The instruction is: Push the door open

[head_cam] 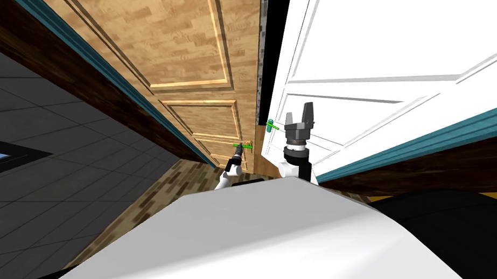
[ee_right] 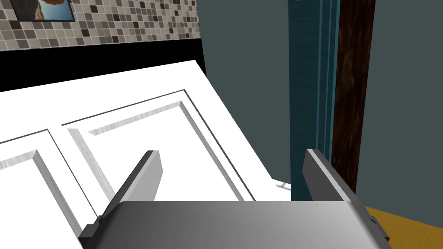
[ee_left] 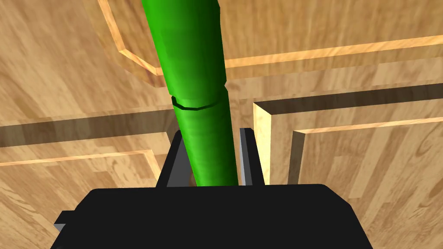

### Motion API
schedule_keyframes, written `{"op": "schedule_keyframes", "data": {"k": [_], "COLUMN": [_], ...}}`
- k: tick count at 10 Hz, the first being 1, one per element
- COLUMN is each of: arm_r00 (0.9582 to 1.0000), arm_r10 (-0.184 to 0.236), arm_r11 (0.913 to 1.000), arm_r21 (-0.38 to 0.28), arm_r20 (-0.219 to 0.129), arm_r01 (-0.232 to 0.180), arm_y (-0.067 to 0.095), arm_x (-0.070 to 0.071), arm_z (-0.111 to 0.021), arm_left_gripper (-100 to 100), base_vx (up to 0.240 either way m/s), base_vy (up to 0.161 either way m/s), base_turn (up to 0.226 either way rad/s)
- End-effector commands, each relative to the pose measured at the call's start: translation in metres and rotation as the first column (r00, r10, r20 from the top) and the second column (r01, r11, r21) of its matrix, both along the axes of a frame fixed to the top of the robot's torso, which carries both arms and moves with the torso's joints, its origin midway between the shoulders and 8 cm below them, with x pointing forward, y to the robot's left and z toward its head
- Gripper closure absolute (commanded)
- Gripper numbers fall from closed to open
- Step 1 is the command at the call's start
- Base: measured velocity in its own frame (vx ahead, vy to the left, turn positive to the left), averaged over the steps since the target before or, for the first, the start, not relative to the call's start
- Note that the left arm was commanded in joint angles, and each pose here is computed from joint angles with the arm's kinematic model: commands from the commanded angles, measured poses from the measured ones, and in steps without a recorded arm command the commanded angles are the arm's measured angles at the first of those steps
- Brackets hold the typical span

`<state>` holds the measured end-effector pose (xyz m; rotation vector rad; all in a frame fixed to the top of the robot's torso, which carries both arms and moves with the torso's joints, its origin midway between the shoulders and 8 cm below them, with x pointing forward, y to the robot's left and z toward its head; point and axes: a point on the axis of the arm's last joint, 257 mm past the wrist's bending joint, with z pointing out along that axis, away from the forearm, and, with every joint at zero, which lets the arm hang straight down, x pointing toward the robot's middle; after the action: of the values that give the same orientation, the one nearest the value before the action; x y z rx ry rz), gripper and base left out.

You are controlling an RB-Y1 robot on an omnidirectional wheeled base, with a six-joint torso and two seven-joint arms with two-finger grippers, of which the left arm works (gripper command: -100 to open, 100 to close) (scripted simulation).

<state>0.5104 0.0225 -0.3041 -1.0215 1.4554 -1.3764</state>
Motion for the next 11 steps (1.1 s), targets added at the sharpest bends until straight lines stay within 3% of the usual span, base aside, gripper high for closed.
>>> {"op": "schedule_keyframes", "data": {"k": [1,2,6,7,9,10,11], "arm_r00": [0.9994,0.9983,0.9944,0.9944,0.9896,0.9896,0.9933], "arm_r10": [0.032,0.057,0.103,0.103,0.140,0.140,0.112], "arm_r11": [0.9993,0.9978,0.9933,0.9933,0.9883,0.9883,0.9923], "arm_r21": [0.018,0.033,0.050,0.050,0.056,0.056,0.050], "arm_r20": [0.010,0.015,0.024,0.024,0.031,0.031,0.028], "arm_r01": [-0.032,-0.057,-0.104,-0.104,-0.142,-0.142,-0.113], "arm_y": [0.021,0.037,0.062,0.062,0.079,0.079,0.067], "arm_x": [0.011,0.018,0.032,0.032,0.042,0.042,0.035], "arm_z": [-0.001,-0.003,-0.003,-0.003,-0.002,-0.002,-0.001], "arm_left_gripper": [100,100,100,100,100,100,-100], "base_vx": [0.039,0.061,0.052,0.031,0.059,0.072,-0.084], "base_vy": [-0.005,-0.002,-0.012,-0.020,-0.017,0.004,0.024], "base_turn": [0.110,0.116,0.063,0.030,0.093,0.127,-0.060]}}
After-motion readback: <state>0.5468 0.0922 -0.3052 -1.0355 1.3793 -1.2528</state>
